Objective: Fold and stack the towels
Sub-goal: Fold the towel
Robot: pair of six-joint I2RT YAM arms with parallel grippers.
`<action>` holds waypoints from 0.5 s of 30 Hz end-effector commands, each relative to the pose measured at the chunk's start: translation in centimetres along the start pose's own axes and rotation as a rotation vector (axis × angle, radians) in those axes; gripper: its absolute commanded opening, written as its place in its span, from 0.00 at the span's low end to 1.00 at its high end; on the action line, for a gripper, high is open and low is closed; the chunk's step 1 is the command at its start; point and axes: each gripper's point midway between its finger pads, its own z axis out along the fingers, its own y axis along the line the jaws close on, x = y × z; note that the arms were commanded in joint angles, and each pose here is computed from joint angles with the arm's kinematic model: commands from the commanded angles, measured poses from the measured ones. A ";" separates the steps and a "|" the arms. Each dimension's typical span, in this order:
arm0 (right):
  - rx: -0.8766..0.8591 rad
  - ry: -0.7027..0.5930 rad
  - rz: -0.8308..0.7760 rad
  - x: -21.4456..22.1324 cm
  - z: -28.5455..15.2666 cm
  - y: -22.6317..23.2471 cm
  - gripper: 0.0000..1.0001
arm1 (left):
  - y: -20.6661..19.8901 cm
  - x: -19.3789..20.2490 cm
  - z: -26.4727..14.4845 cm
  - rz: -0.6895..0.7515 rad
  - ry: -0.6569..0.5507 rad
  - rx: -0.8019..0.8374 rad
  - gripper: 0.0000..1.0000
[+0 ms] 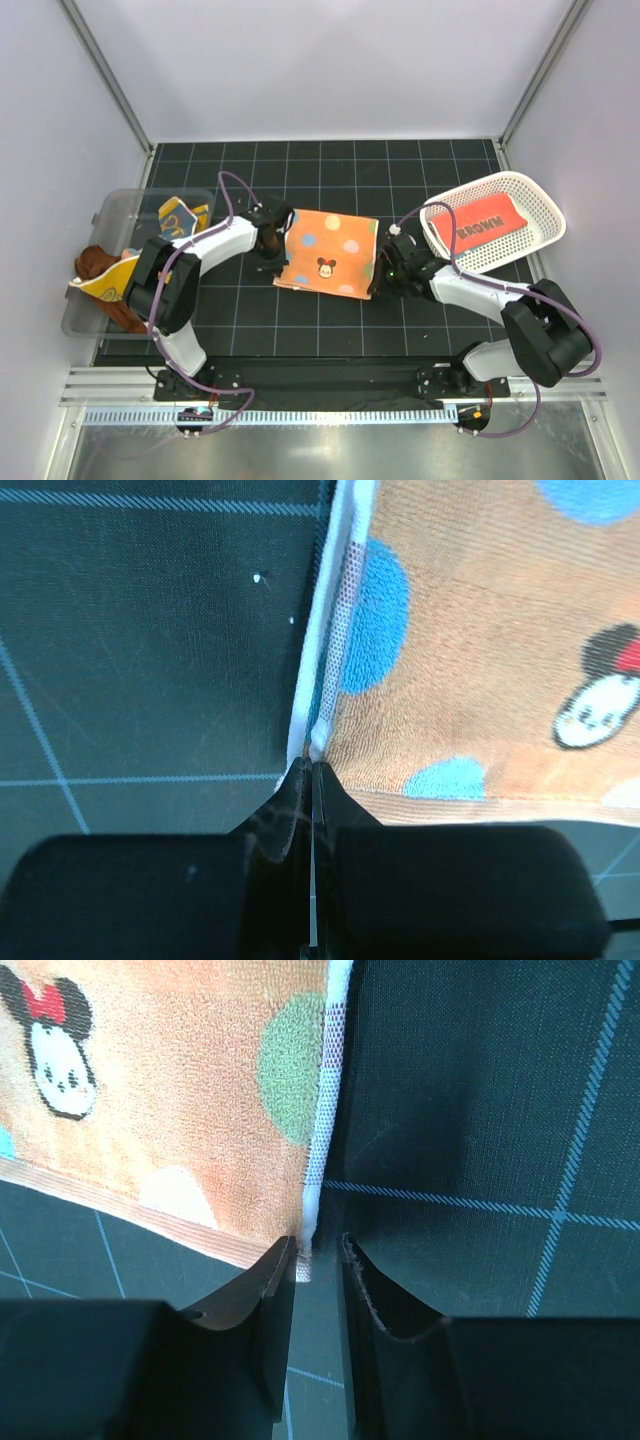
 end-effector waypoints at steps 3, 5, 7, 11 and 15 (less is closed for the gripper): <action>-0.012 -0.054 0.009 -1.8 -1.2 0.9 0.27 | -1.0 -2.4 -3.7 -0.027 -0.106 0.038 0.00; -0.015 -0.058 0.012 -1.9 -1.0 0.9 0.26 | -0.9 -2.3 -3.7 -0.028 -0.103 0.035 0.00; -0.025 -0.048 0.022 -1.6 -0.7 1.1 0.25 | -0.8 -2.1 -3.4 -0.029 -0.095 0.028 0.00; -0.054 -0.028 0.039 -1.0 -0.2 1.4 0.18 | -0.7 -1.6 -3.0 -0.025 -0.079 0.022 0.00; -0.055 -0.023 0.042 -1.0 0.0 1.4 0.06 | -0.6 -1.0 -2.4 -0.013 -0.031 0.010 0.00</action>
